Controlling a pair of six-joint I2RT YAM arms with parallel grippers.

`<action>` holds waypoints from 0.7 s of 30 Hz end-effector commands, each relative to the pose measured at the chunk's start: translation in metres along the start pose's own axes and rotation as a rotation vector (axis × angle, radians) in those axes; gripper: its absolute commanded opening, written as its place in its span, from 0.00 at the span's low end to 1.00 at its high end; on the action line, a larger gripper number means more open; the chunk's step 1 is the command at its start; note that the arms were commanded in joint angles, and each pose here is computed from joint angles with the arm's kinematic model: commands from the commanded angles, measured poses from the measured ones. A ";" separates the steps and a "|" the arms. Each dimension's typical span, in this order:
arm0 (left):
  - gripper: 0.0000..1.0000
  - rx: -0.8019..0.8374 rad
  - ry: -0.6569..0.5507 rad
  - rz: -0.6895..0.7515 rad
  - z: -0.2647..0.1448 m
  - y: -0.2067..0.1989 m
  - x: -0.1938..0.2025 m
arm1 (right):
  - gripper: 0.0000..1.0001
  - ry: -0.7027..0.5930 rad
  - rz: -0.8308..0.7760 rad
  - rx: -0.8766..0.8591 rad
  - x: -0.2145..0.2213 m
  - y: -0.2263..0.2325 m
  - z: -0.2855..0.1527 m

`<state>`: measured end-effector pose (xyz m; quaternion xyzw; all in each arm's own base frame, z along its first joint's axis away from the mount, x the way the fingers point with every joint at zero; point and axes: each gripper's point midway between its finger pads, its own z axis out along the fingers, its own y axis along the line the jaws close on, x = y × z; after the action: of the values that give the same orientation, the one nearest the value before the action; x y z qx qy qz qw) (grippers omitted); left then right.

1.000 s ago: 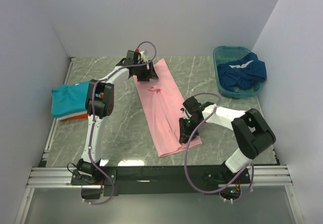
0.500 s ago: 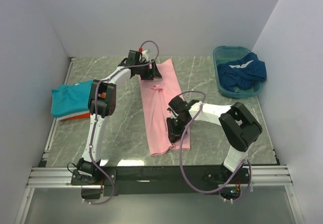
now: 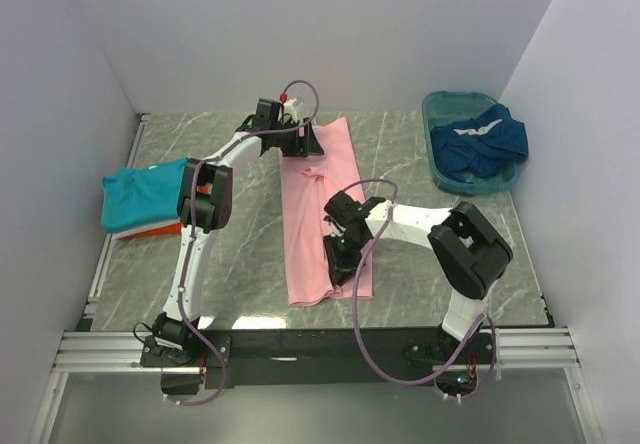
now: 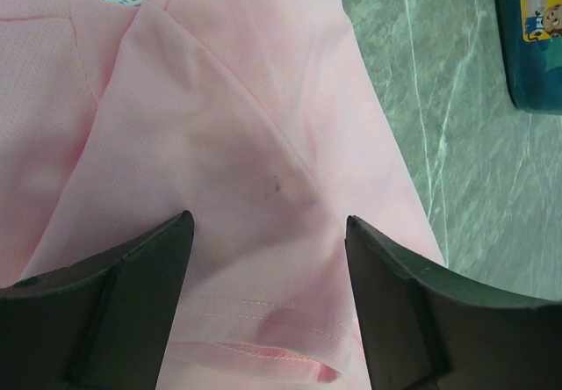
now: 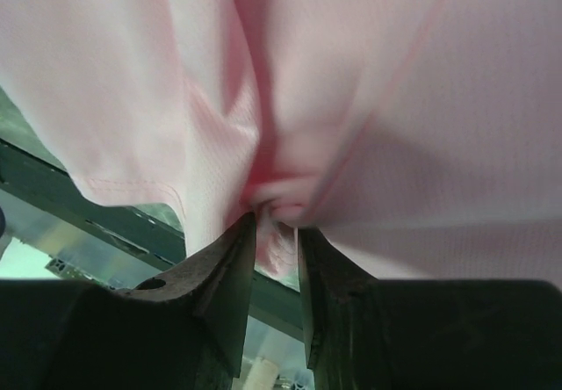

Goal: Fold and stack the t-shirts
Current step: Fold the tshirt

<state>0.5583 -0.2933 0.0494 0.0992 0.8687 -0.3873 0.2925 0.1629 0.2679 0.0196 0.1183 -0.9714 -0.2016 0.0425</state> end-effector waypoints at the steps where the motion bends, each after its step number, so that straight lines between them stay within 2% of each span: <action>1: 0.78 -0.035 0.120 -0.005 0.017 0.021 0.045 | 0.33 -0.033 -0.015 0.035 0.007 -0.002 -0.019; 7: 0.79 0.066 -0.011 0.098 -0.010 -0.037 -0.011 | 0.36 -0.104 -0.044 0.045 0.003 0.006 -0.049; 14: 0.81 0.152 -0.206 0.174 -0.070 -0.117 -0.090 | 0.41 -0.132 -0.040 0.138 0.010 -0.011 -0.067; 17: 0.82 0.164 -0.264 0.197 -0.096 -0.142 -0.110 | 0.41 -0.107 -0.025 0.178 0.022 -0.027 -0.060; 21: 0.82 0.131 -0.286 0.190 -0.124 -0.156 -0.114 | 0.43 -0.083 0.002 0.203 0.036 -0.041 -0.052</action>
<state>0.5486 -0.3085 0.1944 0.1352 0.8132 -0.4177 0.3821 0.1520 0.2179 0.0542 0.1156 -0.9849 -0.1285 -0.0099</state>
